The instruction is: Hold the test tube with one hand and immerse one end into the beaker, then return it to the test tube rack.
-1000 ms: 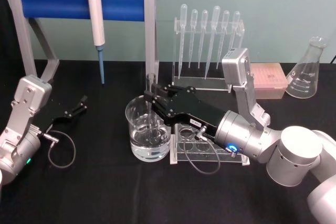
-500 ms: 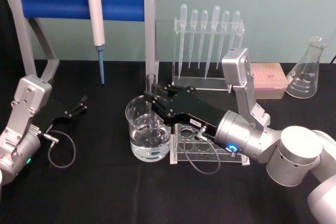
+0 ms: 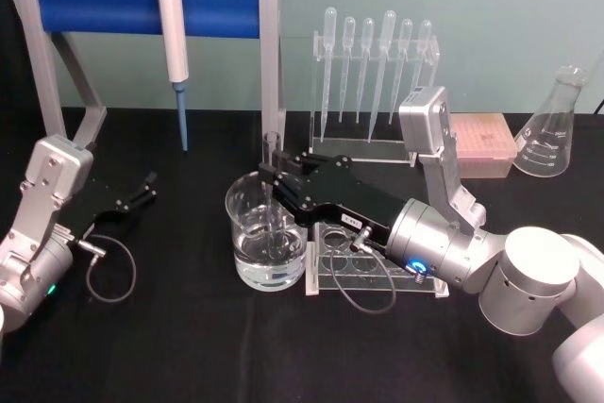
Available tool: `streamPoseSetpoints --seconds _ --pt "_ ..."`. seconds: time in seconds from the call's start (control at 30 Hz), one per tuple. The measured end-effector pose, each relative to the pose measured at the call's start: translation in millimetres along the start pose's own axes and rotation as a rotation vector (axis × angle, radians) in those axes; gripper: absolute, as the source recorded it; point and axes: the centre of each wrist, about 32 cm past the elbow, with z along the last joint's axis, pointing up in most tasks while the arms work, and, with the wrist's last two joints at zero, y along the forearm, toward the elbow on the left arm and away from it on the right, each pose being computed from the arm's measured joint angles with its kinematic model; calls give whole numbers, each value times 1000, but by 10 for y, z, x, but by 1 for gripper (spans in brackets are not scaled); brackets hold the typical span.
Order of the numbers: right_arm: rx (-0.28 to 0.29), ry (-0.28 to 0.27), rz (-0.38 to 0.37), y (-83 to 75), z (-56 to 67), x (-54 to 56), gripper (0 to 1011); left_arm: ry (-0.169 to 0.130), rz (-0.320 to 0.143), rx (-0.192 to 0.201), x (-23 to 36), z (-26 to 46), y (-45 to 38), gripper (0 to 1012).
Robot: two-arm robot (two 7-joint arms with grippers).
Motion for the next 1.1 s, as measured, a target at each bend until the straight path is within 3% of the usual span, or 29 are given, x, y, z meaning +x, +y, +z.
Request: streamPoseSetpoints --seconds 1.1 --pt "0 0 0 0 0 0 223 0 0 0 0 0 0 1000"
